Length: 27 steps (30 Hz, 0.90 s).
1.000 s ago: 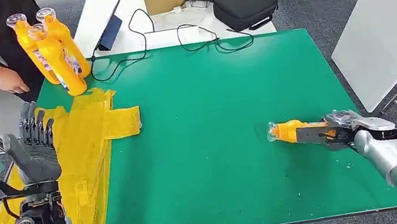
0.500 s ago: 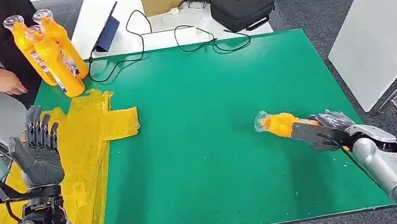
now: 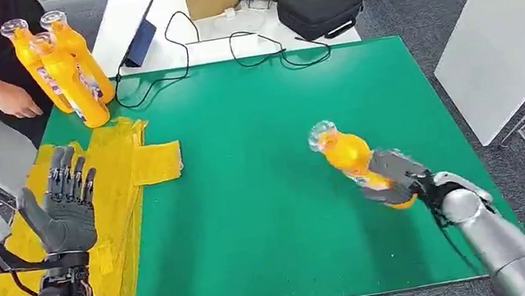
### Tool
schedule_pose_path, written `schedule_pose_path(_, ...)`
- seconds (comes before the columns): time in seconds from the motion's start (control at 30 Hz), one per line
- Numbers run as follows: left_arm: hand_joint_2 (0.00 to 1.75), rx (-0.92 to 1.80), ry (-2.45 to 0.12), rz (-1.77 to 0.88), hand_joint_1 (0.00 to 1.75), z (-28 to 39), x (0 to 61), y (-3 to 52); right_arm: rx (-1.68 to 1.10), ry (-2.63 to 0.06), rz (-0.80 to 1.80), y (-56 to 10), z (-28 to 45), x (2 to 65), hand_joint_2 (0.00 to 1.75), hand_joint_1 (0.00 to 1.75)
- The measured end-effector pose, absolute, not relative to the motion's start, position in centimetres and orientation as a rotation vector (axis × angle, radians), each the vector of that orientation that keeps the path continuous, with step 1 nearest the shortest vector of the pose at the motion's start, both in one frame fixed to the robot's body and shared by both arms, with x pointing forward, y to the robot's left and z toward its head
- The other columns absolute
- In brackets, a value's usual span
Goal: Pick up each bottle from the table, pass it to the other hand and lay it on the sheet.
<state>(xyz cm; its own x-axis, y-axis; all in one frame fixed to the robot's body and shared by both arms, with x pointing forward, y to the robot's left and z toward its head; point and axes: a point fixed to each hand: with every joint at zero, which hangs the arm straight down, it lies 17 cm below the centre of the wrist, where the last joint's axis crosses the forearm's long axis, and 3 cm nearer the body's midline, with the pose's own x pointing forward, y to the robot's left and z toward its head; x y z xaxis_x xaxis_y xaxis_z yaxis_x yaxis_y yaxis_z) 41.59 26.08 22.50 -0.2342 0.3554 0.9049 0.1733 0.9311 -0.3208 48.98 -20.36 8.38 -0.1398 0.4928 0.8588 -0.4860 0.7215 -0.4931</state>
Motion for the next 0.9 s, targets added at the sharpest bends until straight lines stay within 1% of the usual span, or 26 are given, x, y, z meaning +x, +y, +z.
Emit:
schedule_pose_path(0.07, 1.75, -0.468, -1.786, 0.203, 0.00, 22.2, 41.3, 25.1, 0.104, -1.575, 0.771, -16.4, 12.1, 48.5, 1.75, 1.75)
schedule_pose_path(0.13, 1.75, -0.533, -1.773, 0.205, 0.00, 22.3, 40.9, 24.0, 0.120, -1.645, 0.745, -13.5, 15.6, 48.4, 1.75, 1.75)
schedule_pose_path(0.2, 1.75, -0.642, -1.786, 0.135, 0.00, 23.1, 39.9, 21.5, 0.099, -1.681, 0.719, -10.8, 17.9, 48.7, 1.75, 1.75)
schedule_pose_path(0.37, 1.75, -0.774, -1.808, -0.041, 0.00, 26.0, 38.3, 13.2, 0.105, -1.758, 0.682, -4.3, 22.0, 49.5, 1.75, 1.75)
schedule_pose_path(0.5, 1.75, -0.853, -1.811, -0.100, 0.00, 27.9, 37.6, 9.4, 0.145, -1.782, 0.693, -0.8, 23.7, 49.0, 1.75, 1.75)
schedule_pose_path(0.7, 1.75, -0.904, -1.827, -0.143, 0.00, 29.6, 37.4, 7.0, 0.116, -1.808, 0.707, 1.0, 24.8, 48.6, 1.75, 1.75)
schedule_pose_path(0.9, 1.75, -0.772, -1.872, -0.150, 0.00, 30.7, 39.6, 6.3, 0.147, -1.781, 0.761, 3.6, 25.5, 48.0, 1.75, 1.75)
